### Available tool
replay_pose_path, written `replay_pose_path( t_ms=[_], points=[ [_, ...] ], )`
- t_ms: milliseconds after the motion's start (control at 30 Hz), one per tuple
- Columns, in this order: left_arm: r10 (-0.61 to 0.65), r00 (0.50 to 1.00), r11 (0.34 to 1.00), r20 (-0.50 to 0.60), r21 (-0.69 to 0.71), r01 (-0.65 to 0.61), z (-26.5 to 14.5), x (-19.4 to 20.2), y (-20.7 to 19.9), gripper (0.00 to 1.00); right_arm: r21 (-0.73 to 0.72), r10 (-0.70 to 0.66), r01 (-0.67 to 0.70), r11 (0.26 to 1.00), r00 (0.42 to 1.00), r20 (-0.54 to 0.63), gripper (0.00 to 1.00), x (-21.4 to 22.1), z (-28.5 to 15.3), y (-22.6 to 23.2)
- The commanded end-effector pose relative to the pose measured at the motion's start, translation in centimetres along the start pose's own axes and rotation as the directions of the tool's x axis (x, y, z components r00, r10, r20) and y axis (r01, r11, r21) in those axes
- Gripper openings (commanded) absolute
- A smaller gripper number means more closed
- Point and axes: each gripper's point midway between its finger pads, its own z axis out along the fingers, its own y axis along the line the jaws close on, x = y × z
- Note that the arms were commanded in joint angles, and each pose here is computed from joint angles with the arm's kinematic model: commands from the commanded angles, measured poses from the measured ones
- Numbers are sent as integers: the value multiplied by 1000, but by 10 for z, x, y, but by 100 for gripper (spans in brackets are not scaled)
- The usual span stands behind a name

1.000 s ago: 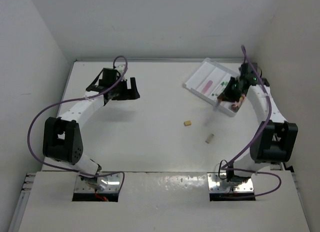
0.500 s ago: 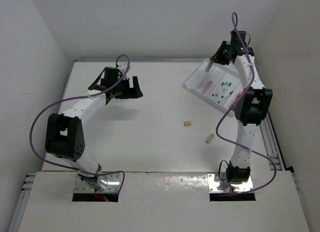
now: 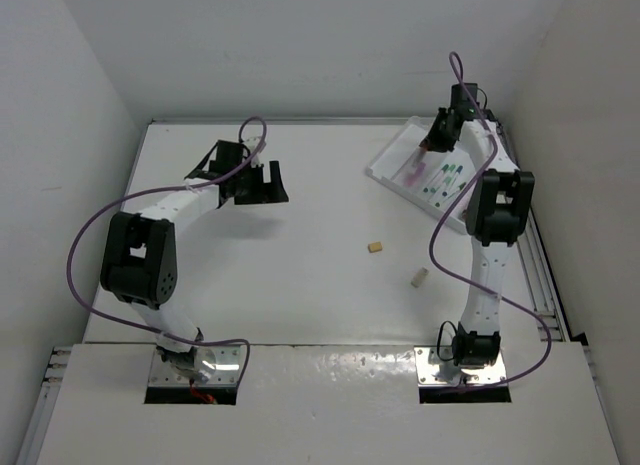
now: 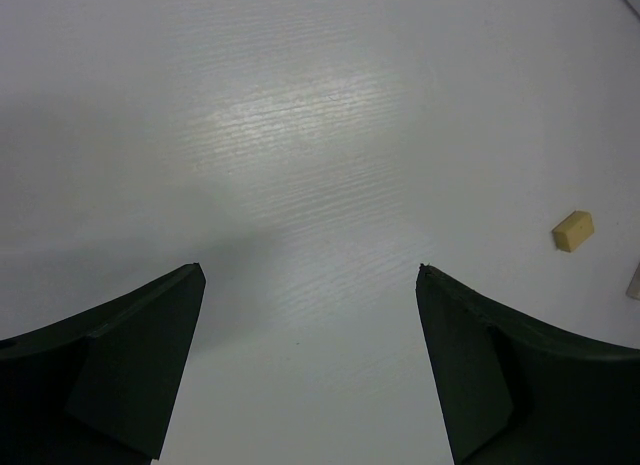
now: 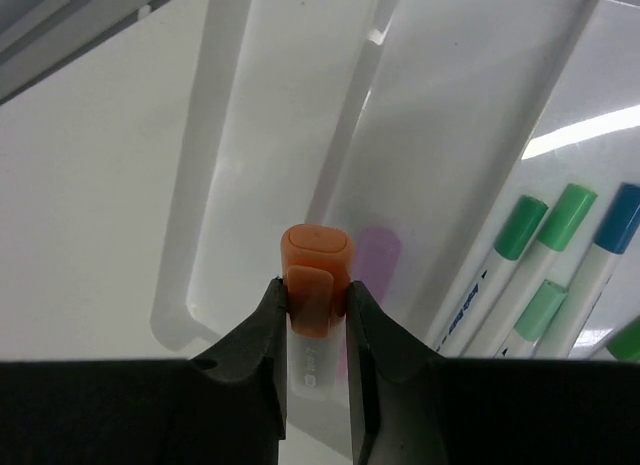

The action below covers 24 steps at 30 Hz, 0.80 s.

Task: Sort the stationery into containers
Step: Place the stationery into the container

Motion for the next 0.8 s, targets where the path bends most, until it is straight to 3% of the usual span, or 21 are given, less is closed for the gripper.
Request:
replay_pose_path(
  t_ms=[0, 100, 200, 267, 400, 533, 567, 633, 667, 700, 767],
  points=[
    [14, 999, 1000, 33, 24, -15, -1, -16, -8, 93, 49, -11, 10, 999, 1000, 17, 3, 0, 13, -9],
    [8, 999, 1000, 31, 13, -9, -1, -16, -4, 93, 63, 1, -1, 998, 1000, 6, 45, 3, 17, -14],
    [1, 999, 1000, 37, 8, -1, -3, -18, -5, 97, 49, 10, -11, 999, 1000, 18, 56, -4, 9, -12],
    [0, 999, 1000, 50, 9, -1, -6, -23, -6, 98, -2, 12, -12, 1000, 999, 37, 54, -16, -10, -4],
    [0, 997, 1000, 76, 7, -1, -12, -29, -9, 99, -83, -115, 118, 990, 993, 39, 37, -17, -58, 7],
    [29, 995, 1000, 93, -2, -29, -20, -30, -9, 98, -164, -355, 341, 926, 933, -63, 30, 62, -99, 8],
    [40, 995, 999, 92, -4, -40, -21, -27, -9, 98, -203, -453, 443, 873, 892, -1, 29, 62, -128, 18],
    [96, 989, 995, 111, -8, -96, -28, -30, -9, 98, -267, -566, 528, 807, 820, -90, 28, 123, -139, 13],
    [115, 987, 993, 111, -7, -115, -29, -29, -10, 98, -292, -673, 636, 714, 739, -37, 29, 129, -159, 15],
    [130, 986, 992, 102, -10, -129, -32, -26, -8, 98, -323, -713, 652, 686, 691, -118, 29, 166, -163, 0],
    [166, 981, 986, 100, -15, -165, -38, -27, -8, 98, -340, -802, 737, 585, 587, -109, 37, 191, -182, -7]
  ],
)
